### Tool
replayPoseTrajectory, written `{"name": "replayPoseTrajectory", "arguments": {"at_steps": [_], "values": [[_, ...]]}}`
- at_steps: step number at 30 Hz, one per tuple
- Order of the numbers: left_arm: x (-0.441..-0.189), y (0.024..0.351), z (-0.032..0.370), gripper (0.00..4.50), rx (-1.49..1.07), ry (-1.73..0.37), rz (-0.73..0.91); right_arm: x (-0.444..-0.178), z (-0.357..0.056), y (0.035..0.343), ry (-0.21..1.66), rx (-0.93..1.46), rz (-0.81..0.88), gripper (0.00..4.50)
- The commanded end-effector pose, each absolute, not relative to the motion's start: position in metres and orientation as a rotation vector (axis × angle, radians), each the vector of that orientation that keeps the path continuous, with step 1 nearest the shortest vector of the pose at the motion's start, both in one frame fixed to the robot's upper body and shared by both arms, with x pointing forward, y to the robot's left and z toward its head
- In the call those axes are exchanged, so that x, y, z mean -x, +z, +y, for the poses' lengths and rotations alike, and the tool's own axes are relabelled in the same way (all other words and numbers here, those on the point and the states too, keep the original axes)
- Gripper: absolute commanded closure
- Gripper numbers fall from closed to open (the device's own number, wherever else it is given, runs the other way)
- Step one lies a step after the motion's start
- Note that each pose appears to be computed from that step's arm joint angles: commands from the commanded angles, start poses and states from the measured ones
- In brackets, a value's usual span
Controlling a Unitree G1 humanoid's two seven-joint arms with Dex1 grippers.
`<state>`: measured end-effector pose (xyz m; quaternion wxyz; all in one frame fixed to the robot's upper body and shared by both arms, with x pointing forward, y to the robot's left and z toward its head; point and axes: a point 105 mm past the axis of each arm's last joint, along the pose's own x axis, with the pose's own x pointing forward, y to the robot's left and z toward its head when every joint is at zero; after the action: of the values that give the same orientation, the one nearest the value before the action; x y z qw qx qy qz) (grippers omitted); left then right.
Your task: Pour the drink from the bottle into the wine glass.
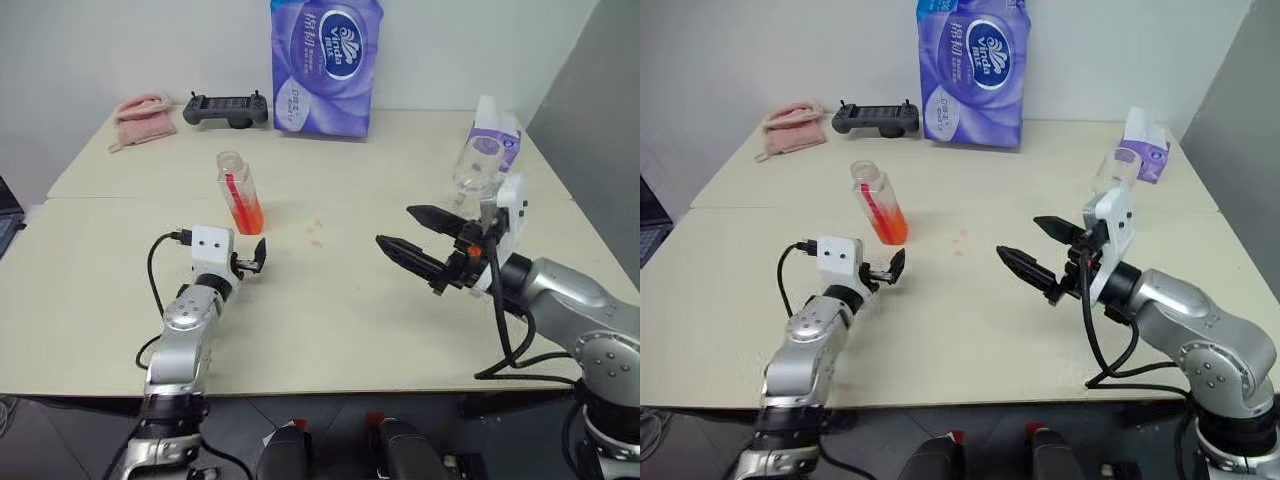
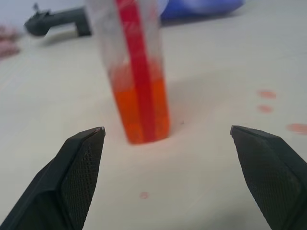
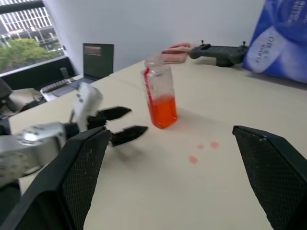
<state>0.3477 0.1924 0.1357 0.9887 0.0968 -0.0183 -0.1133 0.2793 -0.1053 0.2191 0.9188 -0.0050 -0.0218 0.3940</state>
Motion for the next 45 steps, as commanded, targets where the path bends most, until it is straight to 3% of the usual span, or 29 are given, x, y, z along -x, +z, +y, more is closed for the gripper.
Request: {"name": "replayPoseTrajectory", "arguments": {"at_steps": [1, 9, 21, 45], "values": [[-0.318, 0.169, 0.142, 0.04, -0.168, -0.585, -0.137, -0.312, -0.146, 0.203, 0.530, 0.165, -0.043, 0.00], [-0.301, 0.175, 0.119, 0.04, -0.146, -0.917, -0.099, -0.372, -0.198, 0.161, 0.238, 0.135, 0.055, 0.00], [-0.322, 0.189, 0.126, 0.04, -0.101, -0.934, -0.116, -0.442, -0.217, 0.148, 0.111, 0.049, 0.029, 0.00], [-0.330, 0.202, 0.117, 0.04, -0.087, -0.943, -0.143, -0.469, -0.205, 0.150, 0.130, -0.012, 0.039, 0.00]]}}
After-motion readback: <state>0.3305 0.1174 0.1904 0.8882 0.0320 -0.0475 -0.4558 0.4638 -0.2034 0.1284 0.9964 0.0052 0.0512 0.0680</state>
